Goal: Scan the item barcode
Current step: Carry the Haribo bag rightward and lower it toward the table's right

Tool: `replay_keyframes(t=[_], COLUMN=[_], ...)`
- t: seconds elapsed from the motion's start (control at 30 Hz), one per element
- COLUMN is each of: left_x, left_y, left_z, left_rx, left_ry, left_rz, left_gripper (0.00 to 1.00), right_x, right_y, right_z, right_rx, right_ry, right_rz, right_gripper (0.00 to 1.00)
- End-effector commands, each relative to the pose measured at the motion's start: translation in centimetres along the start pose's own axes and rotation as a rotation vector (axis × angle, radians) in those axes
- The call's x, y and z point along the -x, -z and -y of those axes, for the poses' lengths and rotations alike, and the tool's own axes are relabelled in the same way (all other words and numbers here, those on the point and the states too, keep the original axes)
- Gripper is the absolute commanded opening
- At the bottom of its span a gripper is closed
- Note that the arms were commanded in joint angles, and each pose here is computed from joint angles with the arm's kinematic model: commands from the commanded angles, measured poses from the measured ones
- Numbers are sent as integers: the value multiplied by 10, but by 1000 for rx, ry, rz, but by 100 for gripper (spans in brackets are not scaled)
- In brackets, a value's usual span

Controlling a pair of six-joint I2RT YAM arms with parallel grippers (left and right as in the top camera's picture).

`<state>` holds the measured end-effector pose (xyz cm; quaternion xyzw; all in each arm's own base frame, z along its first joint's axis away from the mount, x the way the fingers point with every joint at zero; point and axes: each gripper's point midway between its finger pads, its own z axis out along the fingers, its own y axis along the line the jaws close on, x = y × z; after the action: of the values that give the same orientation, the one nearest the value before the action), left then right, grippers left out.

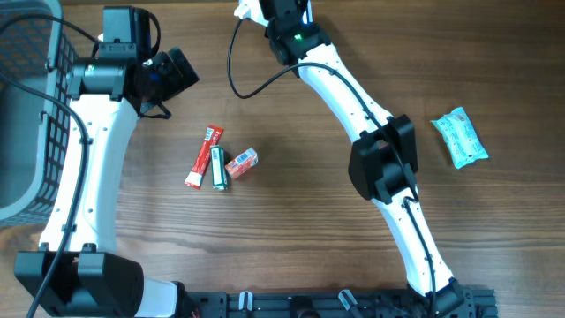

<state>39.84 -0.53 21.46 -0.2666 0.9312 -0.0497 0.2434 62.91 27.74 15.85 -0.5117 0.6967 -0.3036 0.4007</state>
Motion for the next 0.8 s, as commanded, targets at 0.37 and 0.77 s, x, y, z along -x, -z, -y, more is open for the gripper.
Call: replay_keyframes(t=[0.37, 0.77], left_x=[1, 0], left_y=[0, 0], left_z=[-3, -3], left_rx=[4, 4], left_ry=[0, 0], left_rz=[3, 3], left_gripper=[100, 100], right_x=[8, -13], right_y=[37, 134], right_z=[21, 114], right_rx=[45, -43], right_ry=[-67, -425], right_rz=[35, 19], right_gripper=[4, 4])
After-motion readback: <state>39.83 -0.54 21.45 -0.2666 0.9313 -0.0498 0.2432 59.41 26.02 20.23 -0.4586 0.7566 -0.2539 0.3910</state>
